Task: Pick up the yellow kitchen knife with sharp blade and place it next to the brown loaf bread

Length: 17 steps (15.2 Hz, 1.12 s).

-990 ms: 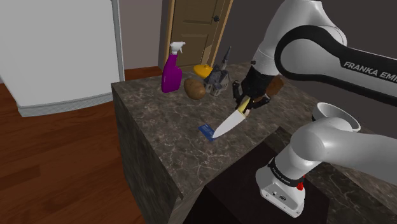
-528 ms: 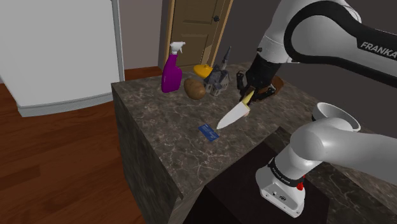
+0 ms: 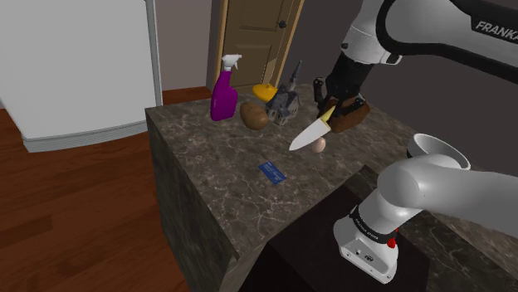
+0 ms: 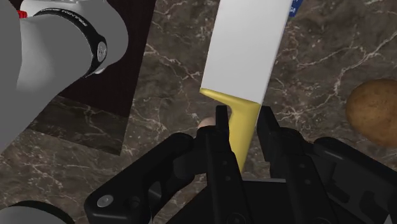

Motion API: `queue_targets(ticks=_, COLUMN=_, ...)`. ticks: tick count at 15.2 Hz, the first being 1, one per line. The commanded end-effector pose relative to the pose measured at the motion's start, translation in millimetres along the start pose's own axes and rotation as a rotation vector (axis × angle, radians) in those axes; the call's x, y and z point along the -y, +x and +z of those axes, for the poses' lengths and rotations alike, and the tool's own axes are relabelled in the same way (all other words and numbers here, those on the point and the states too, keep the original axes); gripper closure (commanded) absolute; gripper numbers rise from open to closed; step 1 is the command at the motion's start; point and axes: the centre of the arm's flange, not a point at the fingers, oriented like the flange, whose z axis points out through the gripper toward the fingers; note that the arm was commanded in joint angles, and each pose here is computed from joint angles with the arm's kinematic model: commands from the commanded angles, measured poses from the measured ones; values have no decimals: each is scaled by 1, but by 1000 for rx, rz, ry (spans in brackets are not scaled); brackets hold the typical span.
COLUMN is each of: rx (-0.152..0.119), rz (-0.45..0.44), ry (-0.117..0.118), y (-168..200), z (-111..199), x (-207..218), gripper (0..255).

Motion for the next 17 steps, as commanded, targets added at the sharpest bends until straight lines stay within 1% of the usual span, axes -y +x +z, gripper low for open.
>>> queue_targets(ticks=1, rx=0, rz=-1, ry=0, y=26, z=2, x=6, gripper=255)
queue_targets(ticks=17, rx=0, rz=-1, ry=0, y=230, z=16, x=60, gripper=255)
